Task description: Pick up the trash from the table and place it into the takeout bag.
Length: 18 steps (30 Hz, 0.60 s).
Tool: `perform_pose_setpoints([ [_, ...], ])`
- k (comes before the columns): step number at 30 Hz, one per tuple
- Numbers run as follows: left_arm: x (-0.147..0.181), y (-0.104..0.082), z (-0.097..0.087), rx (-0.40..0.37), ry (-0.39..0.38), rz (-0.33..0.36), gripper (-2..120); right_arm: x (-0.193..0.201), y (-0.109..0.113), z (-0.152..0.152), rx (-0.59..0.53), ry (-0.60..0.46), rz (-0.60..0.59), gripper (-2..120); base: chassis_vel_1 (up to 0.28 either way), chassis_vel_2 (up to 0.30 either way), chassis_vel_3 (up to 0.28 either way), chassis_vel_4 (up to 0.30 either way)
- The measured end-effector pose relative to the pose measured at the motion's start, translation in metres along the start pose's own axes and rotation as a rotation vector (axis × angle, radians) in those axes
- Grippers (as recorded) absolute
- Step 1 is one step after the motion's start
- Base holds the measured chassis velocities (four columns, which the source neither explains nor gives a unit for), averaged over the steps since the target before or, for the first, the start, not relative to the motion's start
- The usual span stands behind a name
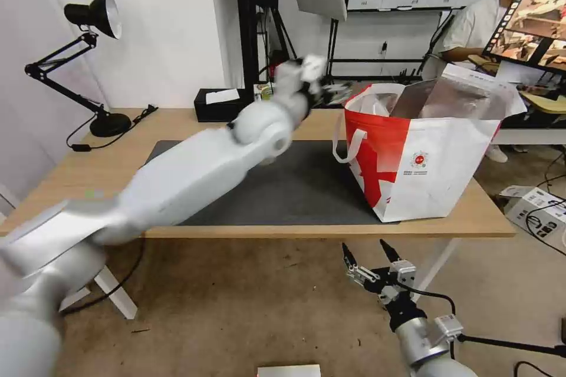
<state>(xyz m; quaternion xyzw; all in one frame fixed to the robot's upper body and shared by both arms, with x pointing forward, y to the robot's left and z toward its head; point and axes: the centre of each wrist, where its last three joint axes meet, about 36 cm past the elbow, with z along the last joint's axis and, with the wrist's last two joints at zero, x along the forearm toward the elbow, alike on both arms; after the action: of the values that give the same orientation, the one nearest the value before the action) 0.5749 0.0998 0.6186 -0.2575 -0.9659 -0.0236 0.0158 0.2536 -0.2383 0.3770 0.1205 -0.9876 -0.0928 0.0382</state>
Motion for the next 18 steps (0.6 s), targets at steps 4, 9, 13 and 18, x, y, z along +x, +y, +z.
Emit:
perform_pose_setpoints([
  [4, 0.053, 0.042, 0.033, 0.023, 0.006, -0.081, 100, 0.0, 0.0, 0.0, 0.0, 0.0, 0.0, 100, 0.0, 0.0, 0.0, 0.0],
  [9, 0.109, 0.081, 0.077, -0.006, 0.009, -0.166, 100, 0.0, 0.0, 0.0, 0.0, 0.0, 0.0, 100, 0.0, 0.0, 0.0, 0.0],
  [13, 0.169, 0.119, 0.11, -0.021, 0.031, -0.266, 100, 0.0, 0.0, 0.0, 0.0, 0.0, 0.0, 100, 0.0, 0.0, 0.0, 0.0],
  [18, 0.186, 0.124, 0.129, -0.033, 0.021, -0.306, 100, 0.0, 0.0, 0.0, 0.0, 0.0, 0.0, 100, 0.0, 0.0, 0.0, 0.0],
])
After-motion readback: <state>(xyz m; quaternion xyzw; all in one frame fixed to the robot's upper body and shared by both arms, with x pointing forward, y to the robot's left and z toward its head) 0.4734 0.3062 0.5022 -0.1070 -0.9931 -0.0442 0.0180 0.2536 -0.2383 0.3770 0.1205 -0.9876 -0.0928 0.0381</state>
